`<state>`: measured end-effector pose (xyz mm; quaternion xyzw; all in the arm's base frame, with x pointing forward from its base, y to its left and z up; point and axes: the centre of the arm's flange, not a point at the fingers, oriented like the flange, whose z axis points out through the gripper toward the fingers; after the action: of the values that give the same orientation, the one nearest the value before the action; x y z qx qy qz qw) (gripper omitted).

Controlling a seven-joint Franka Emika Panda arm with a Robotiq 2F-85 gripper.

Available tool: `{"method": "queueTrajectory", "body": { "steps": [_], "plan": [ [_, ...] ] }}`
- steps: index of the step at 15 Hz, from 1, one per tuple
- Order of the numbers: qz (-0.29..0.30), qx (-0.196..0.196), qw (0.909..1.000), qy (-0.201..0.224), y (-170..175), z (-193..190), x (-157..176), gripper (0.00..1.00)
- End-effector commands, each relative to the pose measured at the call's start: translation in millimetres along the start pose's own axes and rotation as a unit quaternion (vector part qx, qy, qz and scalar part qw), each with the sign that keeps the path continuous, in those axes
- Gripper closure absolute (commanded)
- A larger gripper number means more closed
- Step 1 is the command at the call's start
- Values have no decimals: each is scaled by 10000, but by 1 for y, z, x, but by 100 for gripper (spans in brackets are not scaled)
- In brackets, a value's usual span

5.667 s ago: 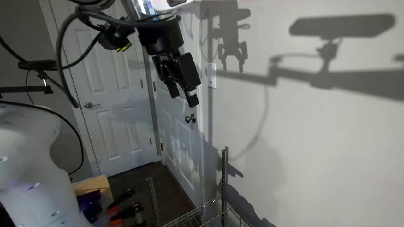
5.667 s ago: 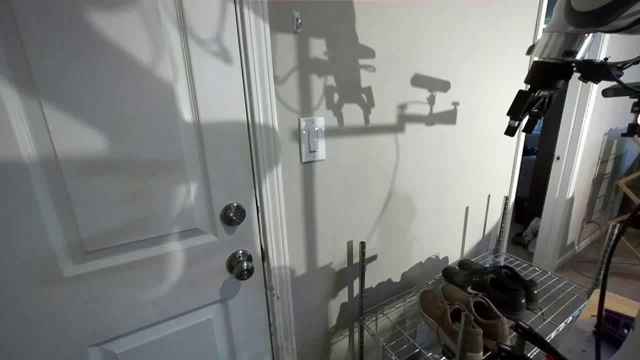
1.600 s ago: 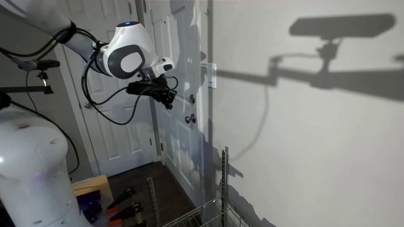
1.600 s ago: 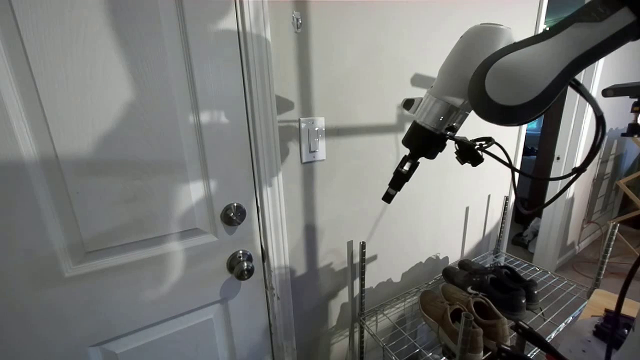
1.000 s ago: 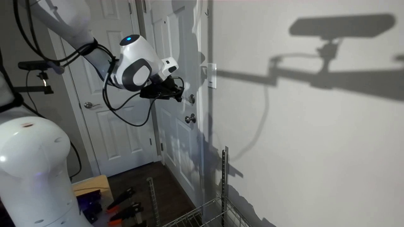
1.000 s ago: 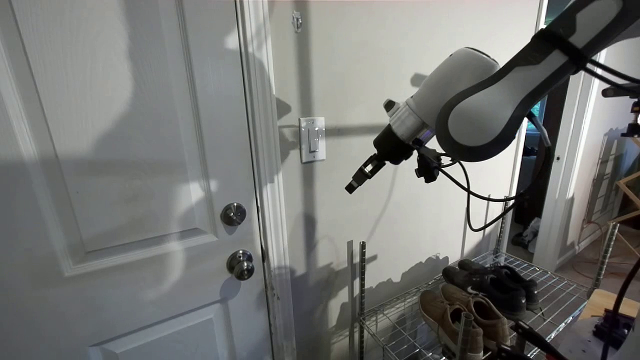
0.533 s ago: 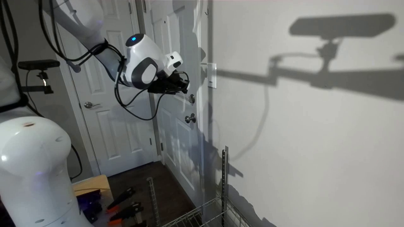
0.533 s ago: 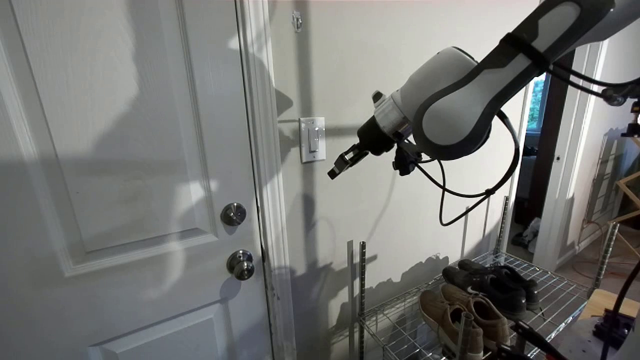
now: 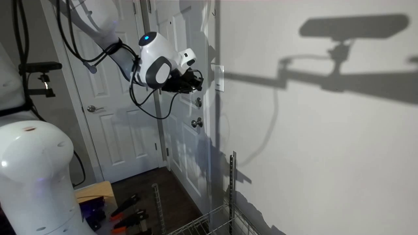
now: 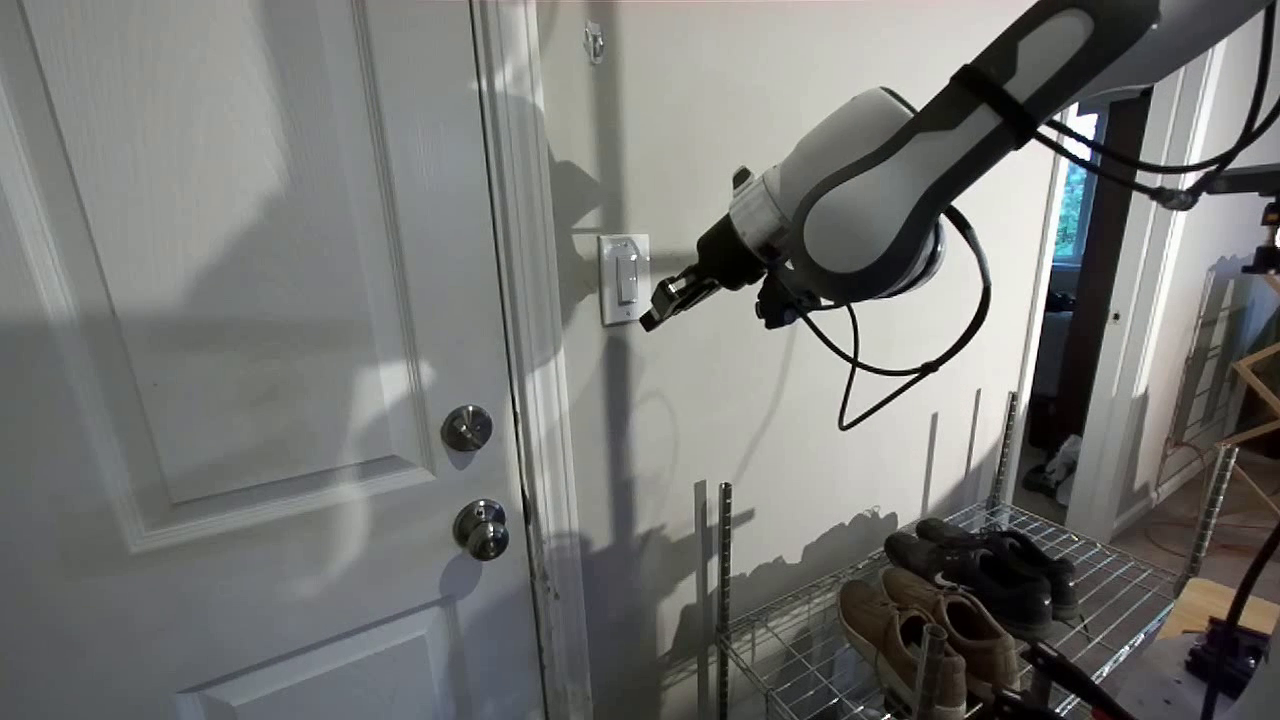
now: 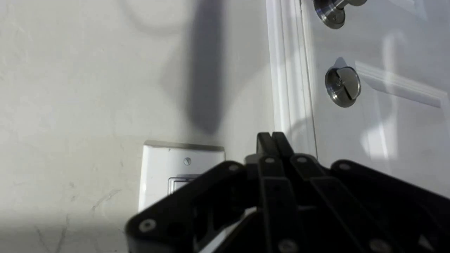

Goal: Turn off the light

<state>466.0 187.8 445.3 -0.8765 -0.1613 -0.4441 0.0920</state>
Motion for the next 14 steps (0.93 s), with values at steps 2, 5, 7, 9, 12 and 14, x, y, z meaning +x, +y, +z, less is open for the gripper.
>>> {"method": "queueTrajectory", "body": {
  "steps": [2,5,7,9,12,14],
  "plan": [
    [283,-146,9992,243,10,24,13,94],
    [345,-248,9984,363,18,30,20,94],
    [460,-302,9976,422,25,33,25,94],
    [542,-362,9967,490,30,36,29,94],
    [606,-417,9956,586,35,39,34,94],
    [603,-429,9953,627,35,40,37,94]
  ]
}}
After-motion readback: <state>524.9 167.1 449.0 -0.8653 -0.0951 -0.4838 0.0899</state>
